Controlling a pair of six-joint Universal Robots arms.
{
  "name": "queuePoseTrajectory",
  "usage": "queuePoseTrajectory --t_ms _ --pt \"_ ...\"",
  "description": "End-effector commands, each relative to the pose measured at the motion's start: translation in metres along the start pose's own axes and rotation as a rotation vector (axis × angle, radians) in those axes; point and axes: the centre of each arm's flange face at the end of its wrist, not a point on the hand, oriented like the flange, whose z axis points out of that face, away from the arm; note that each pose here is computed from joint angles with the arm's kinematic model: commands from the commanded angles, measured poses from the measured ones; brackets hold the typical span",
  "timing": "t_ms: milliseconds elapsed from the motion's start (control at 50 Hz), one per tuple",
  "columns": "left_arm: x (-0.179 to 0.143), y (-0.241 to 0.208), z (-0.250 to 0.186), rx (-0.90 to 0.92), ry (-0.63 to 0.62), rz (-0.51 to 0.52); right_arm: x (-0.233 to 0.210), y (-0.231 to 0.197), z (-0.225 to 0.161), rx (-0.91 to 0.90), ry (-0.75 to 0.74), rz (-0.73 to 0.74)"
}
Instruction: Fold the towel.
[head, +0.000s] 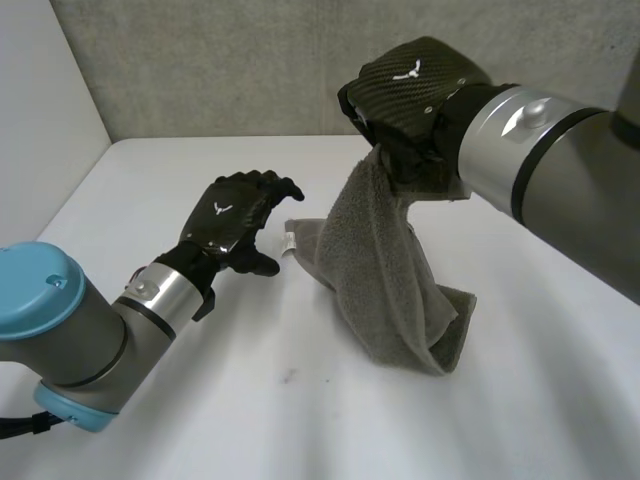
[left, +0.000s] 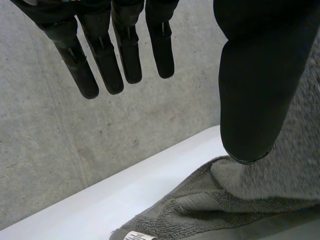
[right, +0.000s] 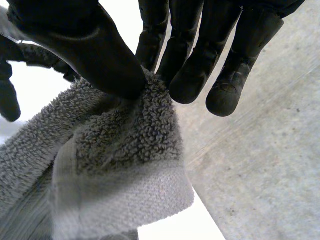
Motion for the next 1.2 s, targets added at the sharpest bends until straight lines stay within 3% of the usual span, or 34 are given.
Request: queuePoseTrajectory --t_ms 20,160,320,460,540,640,760,800,900,1020,1080,1200 --pt "0.003 0.008 0.008 -0.046 0.018 -0.018 0.005 -0.013 -0.024 0.024 0.016 -0.016" --pt "0.01 0.025 0.026 -0.14 0.051 -0.058 0.009 -0.017 -0.046 0.033 0.029 -0.03" --pt "0.038 0.054 0.052 -0.241 0.125 -0.118 0.003 -0.011 -0.063 0.04 -0.024 -0.025" --pt "0.074 0.069 0.072 -0.269 0.198 -0.286 0.0 0.003 -0.066 0.014 -0.044 -0.018" --pt "0.09 0.065 0.075 -0.258 0.23 -0.305 0.001 0.009 -0.062 0.008 -0.033 -0.016" --pt "0.088 0.049 0.078 -0.217 0.192 -0.291 0.011 0.015 -0.058 0.001 0.002 -0.015" --pt "0.05 0.007 0.067 -0.139 -0.028 -0.229 0.024 0.012 -0.056 0.018 0.053 -0.02" --pt "0.028 -0.021 0.05 -0.082 -0.155 -0.162 0.027 0.008 -0.058 0.037 0.064 -0.026" --pt "0.004 -0.048 0.019 -0.045 -0.288 -0.043 0.028 0.01 -0.056 0.037 0.059 -0.026" --pt "0.021 -0.056 -0.017 -0.074 -0.269 0.016 0.03 0.021 -0.054 0.003 0.049 -0.036" --pt "0.059 -0.049 -0.056 -0.168 -0.179 0.008 0.032 0.036 -0.05 -0.041 0.032 -0.053" --pt "0.1 -0.027 -0.086 -0.307 -0.053 -0.002 0.02 0.052 -0.045 -0.066 -0.05 -0.053"
